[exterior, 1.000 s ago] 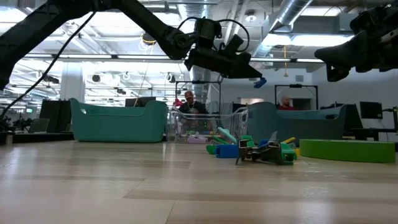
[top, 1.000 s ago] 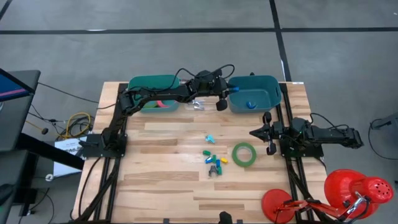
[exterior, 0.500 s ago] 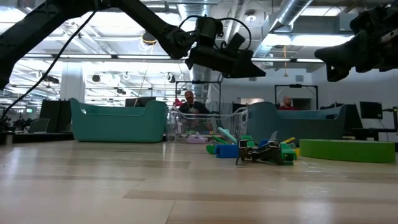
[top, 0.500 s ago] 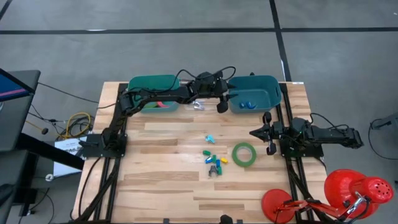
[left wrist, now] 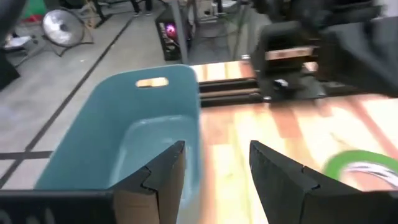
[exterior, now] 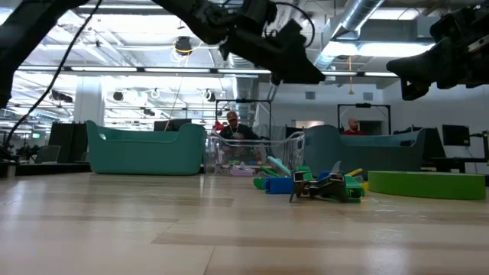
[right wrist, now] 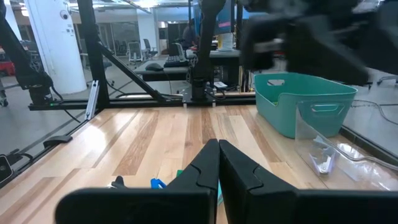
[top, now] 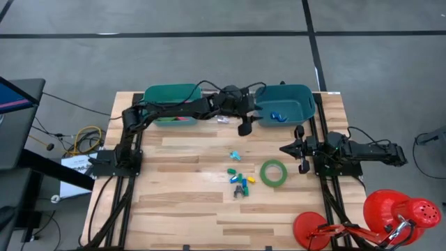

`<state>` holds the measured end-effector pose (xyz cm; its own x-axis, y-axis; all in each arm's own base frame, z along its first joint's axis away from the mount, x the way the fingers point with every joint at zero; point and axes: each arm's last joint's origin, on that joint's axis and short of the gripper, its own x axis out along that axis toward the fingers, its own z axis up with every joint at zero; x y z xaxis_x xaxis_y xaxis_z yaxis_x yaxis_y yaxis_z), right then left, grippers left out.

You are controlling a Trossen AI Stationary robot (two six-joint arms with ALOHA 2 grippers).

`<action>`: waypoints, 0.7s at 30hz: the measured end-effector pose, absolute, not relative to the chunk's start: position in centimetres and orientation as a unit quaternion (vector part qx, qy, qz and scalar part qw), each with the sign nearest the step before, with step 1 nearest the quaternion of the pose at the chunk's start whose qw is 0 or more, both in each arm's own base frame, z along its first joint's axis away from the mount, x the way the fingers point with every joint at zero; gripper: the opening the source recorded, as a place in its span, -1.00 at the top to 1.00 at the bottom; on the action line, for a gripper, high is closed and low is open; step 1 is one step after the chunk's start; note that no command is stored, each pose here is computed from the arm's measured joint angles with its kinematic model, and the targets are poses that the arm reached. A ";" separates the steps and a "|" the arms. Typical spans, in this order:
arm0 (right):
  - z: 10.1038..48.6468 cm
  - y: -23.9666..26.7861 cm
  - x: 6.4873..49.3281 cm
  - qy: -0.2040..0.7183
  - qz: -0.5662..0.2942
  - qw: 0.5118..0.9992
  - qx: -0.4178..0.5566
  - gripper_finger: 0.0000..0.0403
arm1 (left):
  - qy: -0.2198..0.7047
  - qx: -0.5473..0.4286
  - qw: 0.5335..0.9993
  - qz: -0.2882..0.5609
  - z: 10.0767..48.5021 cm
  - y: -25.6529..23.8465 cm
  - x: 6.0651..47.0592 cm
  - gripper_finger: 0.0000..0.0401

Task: Pick and place Stapler, Stapler remover, tape
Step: Put the green tape into the green bin

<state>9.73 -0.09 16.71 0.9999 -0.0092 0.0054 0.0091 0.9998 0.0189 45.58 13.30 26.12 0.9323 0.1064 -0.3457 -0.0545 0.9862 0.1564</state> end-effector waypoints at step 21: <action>16.7 -0.1 9.7 -0.003 -0.005 1.000 0.009 1.00 | 0.190 0.080 0.978 -0.015 28.1 5.7 35.9 0.16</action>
